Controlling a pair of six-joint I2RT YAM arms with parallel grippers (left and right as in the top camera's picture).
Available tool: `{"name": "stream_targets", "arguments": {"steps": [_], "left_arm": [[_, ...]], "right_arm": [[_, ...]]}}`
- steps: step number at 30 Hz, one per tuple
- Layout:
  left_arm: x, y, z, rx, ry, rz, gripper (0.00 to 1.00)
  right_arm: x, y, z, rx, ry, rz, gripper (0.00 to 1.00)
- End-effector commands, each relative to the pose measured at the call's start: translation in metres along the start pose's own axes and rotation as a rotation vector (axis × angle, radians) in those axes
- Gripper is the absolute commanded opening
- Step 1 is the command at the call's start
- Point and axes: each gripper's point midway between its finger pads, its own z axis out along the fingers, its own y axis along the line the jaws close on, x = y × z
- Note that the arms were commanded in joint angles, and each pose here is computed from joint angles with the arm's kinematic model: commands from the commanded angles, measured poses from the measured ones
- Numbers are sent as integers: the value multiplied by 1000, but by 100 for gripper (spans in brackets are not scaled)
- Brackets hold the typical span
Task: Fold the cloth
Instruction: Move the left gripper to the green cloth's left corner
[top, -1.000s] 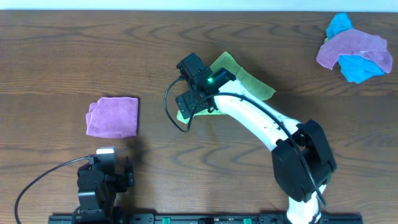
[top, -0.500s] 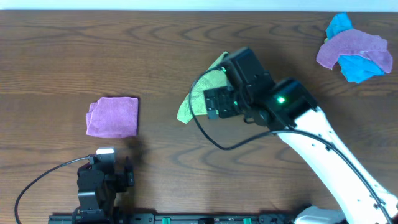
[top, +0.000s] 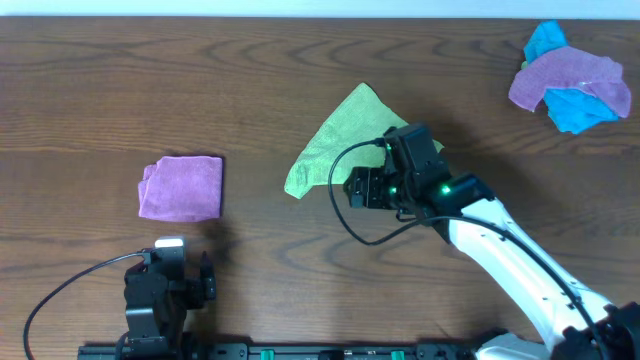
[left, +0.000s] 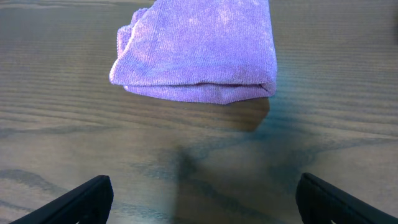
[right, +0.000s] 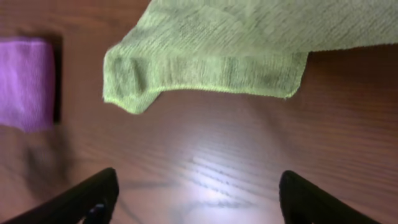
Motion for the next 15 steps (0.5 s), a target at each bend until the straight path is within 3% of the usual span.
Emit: {"name": "stream_targets", "arguments": {"steps": [1,7,12,15], "left_arm": [[15,1,4,-8,48,7,95],[11,-9,4,46,32,-9,95],[-9,-40,-1,239,-21,-252,95],[-22,-52,-5,321,-55,-318,95]], "right_arm": [[1,-10,5,-15,-13,96,81],[2,-27,32,4,7,157,81],[7,-35,64,-2,54,206,81],[11,-40,77,8,72,217,80]]}}
